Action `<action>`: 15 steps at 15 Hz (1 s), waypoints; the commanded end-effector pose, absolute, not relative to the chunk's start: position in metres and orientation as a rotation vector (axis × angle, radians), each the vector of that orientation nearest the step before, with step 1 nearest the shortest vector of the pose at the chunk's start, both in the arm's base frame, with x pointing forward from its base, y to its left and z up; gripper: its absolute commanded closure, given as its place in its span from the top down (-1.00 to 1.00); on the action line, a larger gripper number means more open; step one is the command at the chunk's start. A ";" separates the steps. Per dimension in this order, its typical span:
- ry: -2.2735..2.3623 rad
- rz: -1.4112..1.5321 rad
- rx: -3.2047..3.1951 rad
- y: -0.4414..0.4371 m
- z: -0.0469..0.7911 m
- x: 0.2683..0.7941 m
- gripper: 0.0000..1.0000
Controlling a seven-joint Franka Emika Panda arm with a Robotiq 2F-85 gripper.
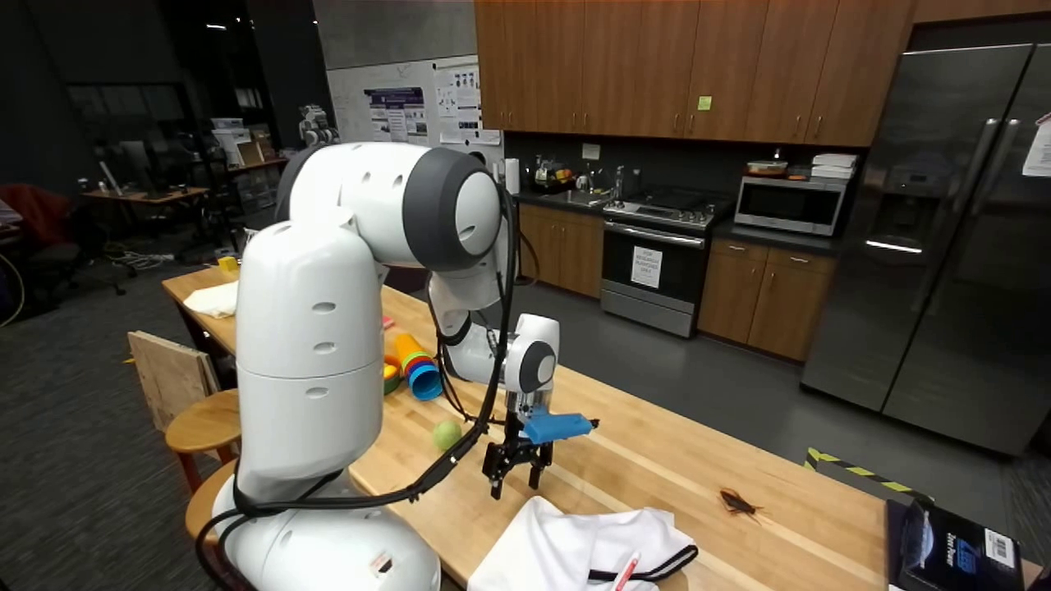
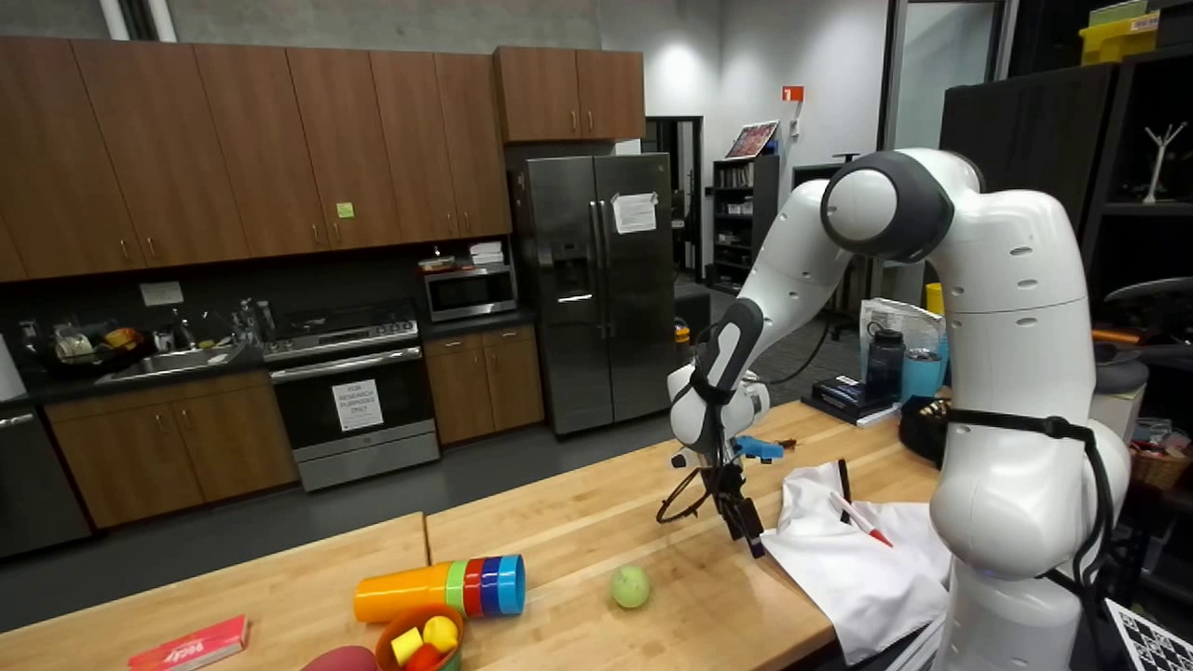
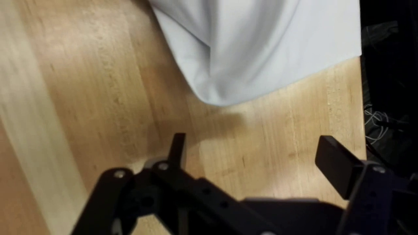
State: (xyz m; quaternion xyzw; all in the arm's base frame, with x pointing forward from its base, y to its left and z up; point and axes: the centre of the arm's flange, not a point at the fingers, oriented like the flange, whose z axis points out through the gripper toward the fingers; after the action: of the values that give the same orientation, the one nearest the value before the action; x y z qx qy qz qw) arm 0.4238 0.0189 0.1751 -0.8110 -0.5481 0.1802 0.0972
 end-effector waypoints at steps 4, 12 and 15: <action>-1.681 0.539 -2.347 0.022 0.174 0.422 1.00; -2.228 0.495 -2.199 0.028 0.175 0.434 1.00; -2.258 0.456 -2.129 0.030 0.176 0.433 1.00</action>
State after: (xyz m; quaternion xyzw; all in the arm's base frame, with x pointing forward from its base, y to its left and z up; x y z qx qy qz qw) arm 0.4360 0.0349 0.1752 -0.6960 -0.7004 0.1578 -0.0057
